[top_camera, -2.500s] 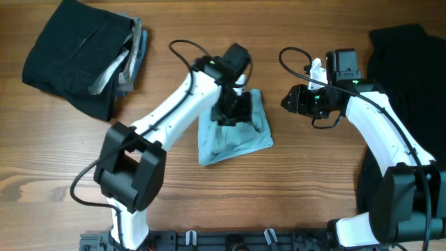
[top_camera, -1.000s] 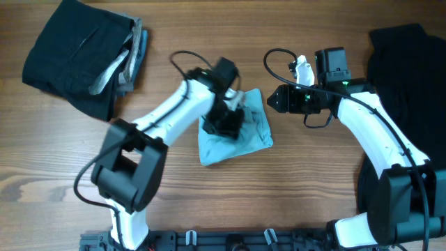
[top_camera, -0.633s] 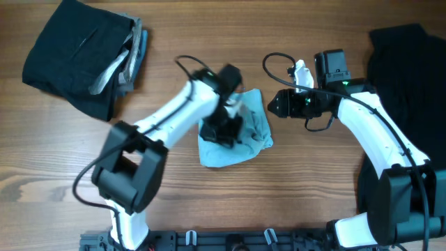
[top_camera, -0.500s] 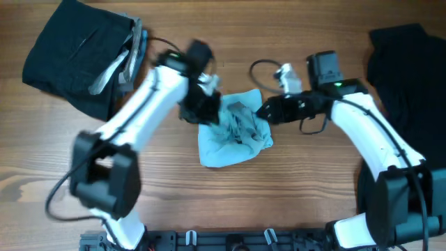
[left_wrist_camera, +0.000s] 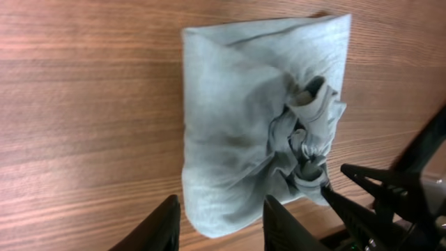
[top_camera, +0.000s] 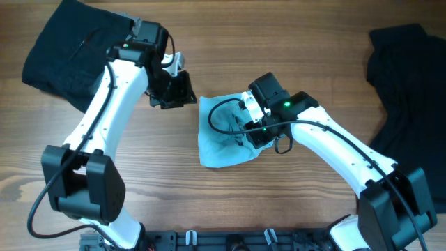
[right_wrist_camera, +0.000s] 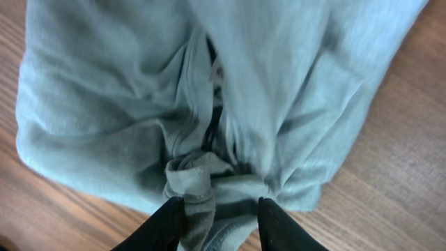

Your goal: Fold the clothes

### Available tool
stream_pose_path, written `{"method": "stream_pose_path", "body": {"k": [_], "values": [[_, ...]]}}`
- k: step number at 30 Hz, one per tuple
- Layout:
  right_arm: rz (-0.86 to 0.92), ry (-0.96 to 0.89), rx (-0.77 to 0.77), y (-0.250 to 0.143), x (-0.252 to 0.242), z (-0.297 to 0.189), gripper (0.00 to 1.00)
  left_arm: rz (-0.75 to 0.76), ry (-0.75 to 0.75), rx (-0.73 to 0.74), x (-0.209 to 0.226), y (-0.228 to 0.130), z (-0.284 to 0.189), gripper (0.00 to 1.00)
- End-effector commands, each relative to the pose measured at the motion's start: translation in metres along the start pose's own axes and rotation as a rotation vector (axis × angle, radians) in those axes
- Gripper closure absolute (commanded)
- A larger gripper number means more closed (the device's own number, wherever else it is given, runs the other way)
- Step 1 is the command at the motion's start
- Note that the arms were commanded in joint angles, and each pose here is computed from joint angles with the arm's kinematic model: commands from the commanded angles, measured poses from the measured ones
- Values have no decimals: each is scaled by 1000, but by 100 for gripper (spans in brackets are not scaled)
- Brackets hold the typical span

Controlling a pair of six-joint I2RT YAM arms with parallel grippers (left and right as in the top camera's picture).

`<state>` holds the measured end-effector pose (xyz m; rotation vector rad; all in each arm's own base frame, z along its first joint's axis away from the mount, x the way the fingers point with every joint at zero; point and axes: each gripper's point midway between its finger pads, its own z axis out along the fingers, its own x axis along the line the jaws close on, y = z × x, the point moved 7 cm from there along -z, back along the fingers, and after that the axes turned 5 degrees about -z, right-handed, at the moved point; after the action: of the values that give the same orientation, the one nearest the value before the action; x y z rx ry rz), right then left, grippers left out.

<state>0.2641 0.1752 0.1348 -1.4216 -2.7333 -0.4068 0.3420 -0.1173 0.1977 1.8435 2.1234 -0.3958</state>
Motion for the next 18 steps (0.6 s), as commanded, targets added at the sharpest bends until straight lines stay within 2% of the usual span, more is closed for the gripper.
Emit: {"method": "stream_pose_path", "body": {"k": [1,2,5,8,9,10,11,12,13,18], "values": [[-82,129,18,-4,13,4,77,42,48,5,-8,-2,15,59],[-88,152,18,-5,15,5,95,55,64,1,-9,-3,21,57],[66,-3,-7,1,-8,6,96,64,74,24,-6,-10,36,56],[426,-320,-71,-1,-71,-5,96,52,89,58,3,-17,50,56],[586,-367,-70,-12,-97,-11,96,48,95,71,8,-20,57,55],[660,-347,-56,-20,-109,-14,95,44,96,81,11,-23,62,54],[683,-306,-46,-24,-114,-14,81,39,94,87,13,-25,66,54],[658,-244,-42,-25,-116,-15,62,38,92,91,15,-27,69,54],[584,-173,-44,-23,-114,-14,53,40,80,96,15,-29,74,54],[240,164,-178,2,-85,-17,40,57,28,93,12,-32,86,53]]}}
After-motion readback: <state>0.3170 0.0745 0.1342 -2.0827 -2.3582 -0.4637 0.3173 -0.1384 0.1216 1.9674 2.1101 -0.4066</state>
